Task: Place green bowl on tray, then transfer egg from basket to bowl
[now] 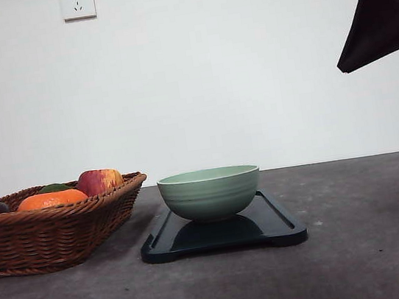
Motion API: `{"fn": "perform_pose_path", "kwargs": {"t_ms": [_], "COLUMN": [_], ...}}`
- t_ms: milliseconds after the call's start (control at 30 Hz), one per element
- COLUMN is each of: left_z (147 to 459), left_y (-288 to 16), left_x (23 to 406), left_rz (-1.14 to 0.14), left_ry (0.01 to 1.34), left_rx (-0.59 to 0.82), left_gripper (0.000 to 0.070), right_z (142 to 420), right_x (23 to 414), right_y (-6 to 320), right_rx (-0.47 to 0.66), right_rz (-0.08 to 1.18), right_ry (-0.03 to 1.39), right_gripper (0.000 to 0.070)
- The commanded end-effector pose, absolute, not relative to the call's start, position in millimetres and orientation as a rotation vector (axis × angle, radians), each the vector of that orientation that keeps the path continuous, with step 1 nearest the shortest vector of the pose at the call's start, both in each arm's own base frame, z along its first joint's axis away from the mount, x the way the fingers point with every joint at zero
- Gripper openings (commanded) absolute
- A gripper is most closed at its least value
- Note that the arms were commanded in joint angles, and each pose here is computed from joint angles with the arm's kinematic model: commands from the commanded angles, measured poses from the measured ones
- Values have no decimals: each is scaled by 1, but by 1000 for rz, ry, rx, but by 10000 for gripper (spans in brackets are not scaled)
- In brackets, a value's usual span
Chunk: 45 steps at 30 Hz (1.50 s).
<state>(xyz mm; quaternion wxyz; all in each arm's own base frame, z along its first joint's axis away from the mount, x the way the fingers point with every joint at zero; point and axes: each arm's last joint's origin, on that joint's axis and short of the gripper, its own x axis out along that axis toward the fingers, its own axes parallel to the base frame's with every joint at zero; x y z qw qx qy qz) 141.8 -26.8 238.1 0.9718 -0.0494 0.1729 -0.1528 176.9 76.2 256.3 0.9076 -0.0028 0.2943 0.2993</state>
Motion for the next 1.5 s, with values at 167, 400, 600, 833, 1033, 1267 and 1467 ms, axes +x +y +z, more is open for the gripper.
{"fn": "perform_pose_path", "kwargs": {"t_ms": [167,400,600,833,1033,1267,1467], "left_z": [207,171,156,155,155,155,155], "left_y": [-11,-5,-4,-4,-4,-4,-4], "left_x": [112,96,96,96,96,96,96], "left_rz": [-225,-176,-163,-161,-161,-161,-161], "left_ry": [167,72,119,125,130,130,130], "left_rx": [-66,-70,-79,-75,-75,-75,-75], "left_gripper": [0,0,0,0,0,0,0], "right_z": [259,259,259,260,260,260,266], "right_x": [178,178,178,178,178,178,175], "right_y": [78,78,78,78,78,78,76], "right_rx": [-13,-13,-13,-12,-13,-13,-34], "right_rz": [629,629,629,629,629,629,613], "right_ry": [592,592,589,581,580,580,527], "right_gripper": [17,17,17,17,17,17,17]}}
